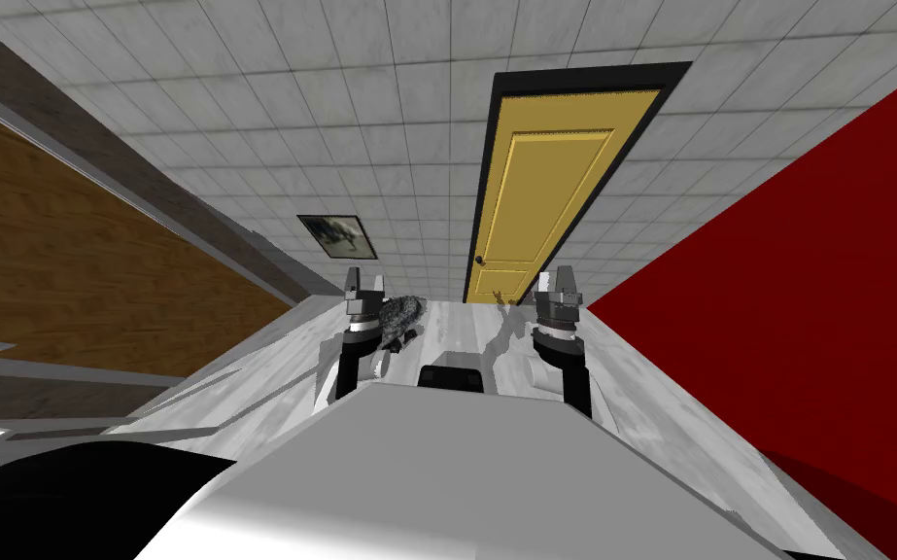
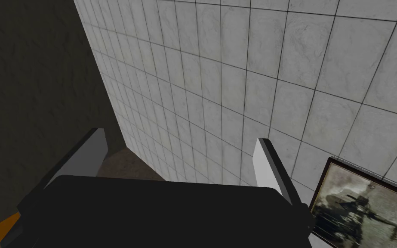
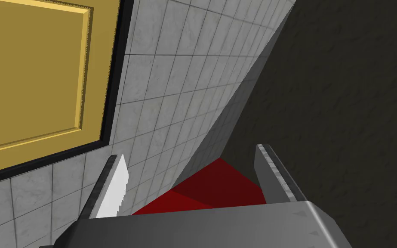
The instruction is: Pull the door open
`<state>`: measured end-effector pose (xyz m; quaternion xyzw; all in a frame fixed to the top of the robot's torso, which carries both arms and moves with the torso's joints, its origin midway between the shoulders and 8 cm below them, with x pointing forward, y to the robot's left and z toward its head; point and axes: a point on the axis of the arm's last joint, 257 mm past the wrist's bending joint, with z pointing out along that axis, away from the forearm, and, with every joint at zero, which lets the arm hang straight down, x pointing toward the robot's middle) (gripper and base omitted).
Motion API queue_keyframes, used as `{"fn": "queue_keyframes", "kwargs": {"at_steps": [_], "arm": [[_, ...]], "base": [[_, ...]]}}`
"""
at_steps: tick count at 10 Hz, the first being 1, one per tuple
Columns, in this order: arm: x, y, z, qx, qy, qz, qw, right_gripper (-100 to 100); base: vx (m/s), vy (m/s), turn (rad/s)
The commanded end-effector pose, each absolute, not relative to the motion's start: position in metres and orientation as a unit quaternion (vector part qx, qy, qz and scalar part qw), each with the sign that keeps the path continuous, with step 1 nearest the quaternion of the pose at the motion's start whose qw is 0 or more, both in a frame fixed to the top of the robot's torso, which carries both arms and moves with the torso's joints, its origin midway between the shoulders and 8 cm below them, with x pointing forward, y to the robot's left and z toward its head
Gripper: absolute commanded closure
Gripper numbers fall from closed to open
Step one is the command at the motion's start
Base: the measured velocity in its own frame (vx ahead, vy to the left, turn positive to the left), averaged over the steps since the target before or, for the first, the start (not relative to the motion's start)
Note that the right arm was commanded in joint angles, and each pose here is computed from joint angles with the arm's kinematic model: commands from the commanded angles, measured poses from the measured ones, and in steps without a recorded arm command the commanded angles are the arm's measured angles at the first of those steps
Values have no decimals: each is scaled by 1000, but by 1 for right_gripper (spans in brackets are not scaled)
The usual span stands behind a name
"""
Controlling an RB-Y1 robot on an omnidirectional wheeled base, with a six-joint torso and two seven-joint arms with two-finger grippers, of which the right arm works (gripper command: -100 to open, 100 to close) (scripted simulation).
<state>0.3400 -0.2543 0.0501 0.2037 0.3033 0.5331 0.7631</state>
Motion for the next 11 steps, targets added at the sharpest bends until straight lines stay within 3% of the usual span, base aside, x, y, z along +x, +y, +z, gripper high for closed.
{"fn": "queue_keyframes", "kwargs": {"at_steps": [1, 11], "arm": [[345, -255, 41, 201, 314, 521, 768, -100], [373, -266, -23, 179, 387, 434, 794, -100]], "base": [[33, 27, -17], [156, 8, -9]]}}
